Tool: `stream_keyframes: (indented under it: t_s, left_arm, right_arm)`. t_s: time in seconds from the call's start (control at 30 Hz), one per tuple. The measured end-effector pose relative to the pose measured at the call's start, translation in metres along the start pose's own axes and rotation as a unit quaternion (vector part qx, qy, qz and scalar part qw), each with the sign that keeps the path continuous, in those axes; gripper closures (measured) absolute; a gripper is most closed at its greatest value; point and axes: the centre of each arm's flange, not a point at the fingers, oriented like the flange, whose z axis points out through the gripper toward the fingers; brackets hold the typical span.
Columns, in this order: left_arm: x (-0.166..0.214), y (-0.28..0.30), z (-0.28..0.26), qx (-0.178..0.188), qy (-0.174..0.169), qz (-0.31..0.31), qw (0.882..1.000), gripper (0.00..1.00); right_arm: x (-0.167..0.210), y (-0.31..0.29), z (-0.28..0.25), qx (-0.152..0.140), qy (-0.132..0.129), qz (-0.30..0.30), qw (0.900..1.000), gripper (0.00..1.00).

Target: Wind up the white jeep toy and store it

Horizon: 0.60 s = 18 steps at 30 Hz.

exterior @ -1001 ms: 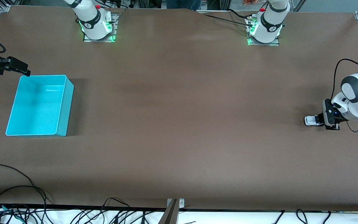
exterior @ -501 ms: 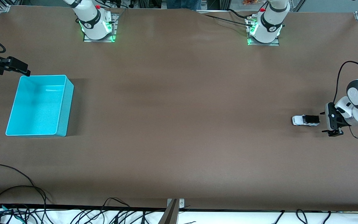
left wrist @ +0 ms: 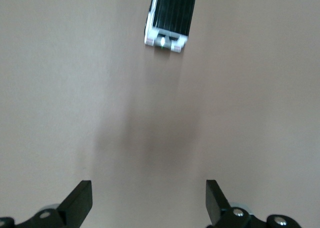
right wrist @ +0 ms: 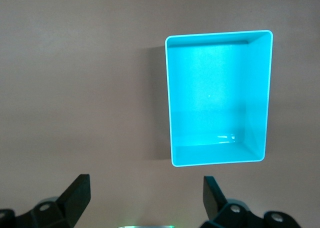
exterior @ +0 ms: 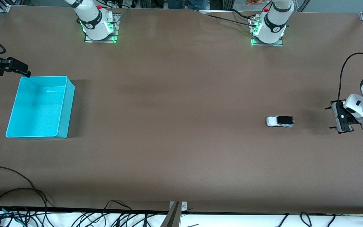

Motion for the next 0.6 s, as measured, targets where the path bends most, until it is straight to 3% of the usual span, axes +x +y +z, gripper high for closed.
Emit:
stream_keyframes:
  t_s: [0.23,0.6]
  left_arm:
    - [0.053,0.015,-0.057,-0.040,-0.016,-0.053,0.998,0.00]
    - [0.106,0.029,-0.124,-0.065,-0.040,-0.139,0.987,0.00]
  right_arm:
    - [0.000,0.000,0.000,0.000,0.000,0.000,1.000,0.00]
    - [0.000,0.000,0.000,0.000,0.000,0.000,1.000,0.00]
